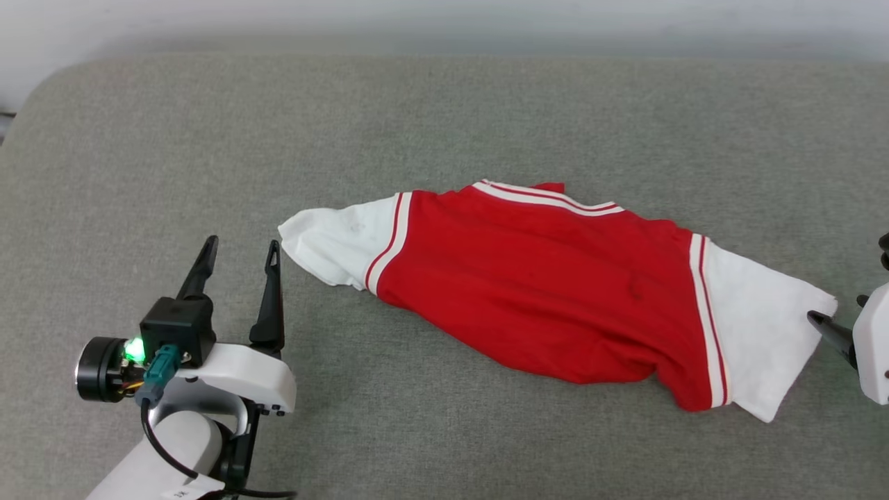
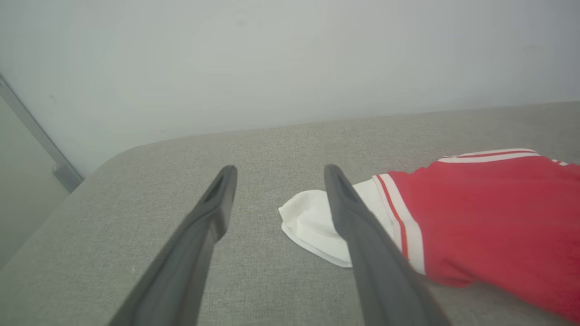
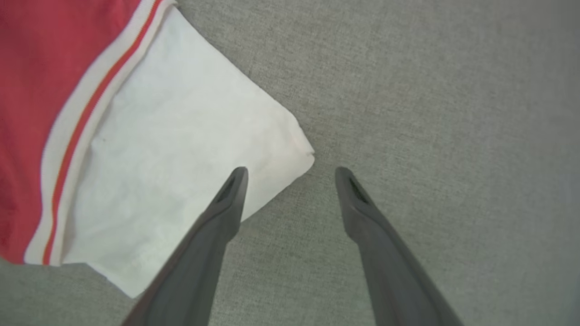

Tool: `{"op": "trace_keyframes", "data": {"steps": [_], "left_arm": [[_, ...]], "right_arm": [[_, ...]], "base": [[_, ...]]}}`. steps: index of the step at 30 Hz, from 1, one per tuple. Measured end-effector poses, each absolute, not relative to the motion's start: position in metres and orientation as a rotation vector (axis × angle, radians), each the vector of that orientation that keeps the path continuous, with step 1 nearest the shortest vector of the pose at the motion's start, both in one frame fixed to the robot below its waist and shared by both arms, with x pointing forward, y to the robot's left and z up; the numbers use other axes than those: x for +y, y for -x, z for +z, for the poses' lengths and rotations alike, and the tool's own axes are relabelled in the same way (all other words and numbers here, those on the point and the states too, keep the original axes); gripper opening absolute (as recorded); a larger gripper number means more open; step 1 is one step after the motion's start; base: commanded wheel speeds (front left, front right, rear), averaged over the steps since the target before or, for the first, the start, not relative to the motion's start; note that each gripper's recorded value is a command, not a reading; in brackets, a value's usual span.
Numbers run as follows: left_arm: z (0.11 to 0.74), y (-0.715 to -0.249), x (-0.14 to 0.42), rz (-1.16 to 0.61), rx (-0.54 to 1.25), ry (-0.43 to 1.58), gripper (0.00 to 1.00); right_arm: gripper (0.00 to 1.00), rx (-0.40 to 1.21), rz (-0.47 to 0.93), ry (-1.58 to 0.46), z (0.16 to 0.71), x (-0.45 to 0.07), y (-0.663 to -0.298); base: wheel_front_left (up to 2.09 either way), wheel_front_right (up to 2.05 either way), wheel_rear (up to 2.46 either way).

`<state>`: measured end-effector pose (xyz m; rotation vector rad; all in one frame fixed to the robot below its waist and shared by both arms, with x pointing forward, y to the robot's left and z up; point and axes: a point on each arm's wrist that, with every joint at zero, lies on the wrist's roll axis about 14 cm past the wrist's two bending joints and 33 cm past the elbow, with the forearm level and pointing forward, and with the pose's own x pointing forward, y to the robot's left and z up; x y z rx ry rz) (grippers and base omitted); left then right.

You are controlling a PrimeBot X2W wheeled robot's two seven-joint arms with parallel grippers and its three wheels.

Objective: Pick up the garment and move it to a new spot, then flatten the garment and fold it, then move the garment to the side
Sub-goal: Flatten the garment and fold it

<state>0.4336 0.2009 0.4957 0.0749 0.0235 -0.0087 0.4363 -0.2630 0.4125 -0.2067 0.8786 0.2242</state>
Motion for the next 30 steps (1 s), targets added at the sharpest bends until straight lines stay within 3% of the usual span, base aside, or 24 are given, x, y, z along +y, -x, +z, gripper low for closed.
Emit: {"op": "trace_keyframes", "data": {"steps": [14,15,16,17,30], "left_arm": [[0.475,-0.433,0.214,0.042,0.05,-0.062,1.0],[0.475,-0.434,0.215,0.043,0.048,-0.063,1.0],[0.475,-0.434,0.216,0.045,0.047,-0.061,1.0],[0.475,-0.434,0.216,0.045,0.047,-0.061,1.0],[0.497,-0.452,0.216,-0.023,-0.02,-0.095,1.0]], "right_arm": [[1.0,1.01,0.245,0.199,0.353,-0.252,-0.435],[0.73,0.997,0.245,0.199,0.354,-0.253,-0.436],[0.3,0.979,0.244,0.198,0.355,-0.253,-0.437],[0.0,0.979,0.244,0.198,0.355,-0.253,-0.437],[0.0,0.676,0.026,0.157,0.412,-0.321,-0.472]], "base": [[0.0,0.0,0.0],[0.0,0.0,0.0],[0.0,0.0,0.0],[0.0,0.0,0.0],[0.0,0.0,0.0]]}}
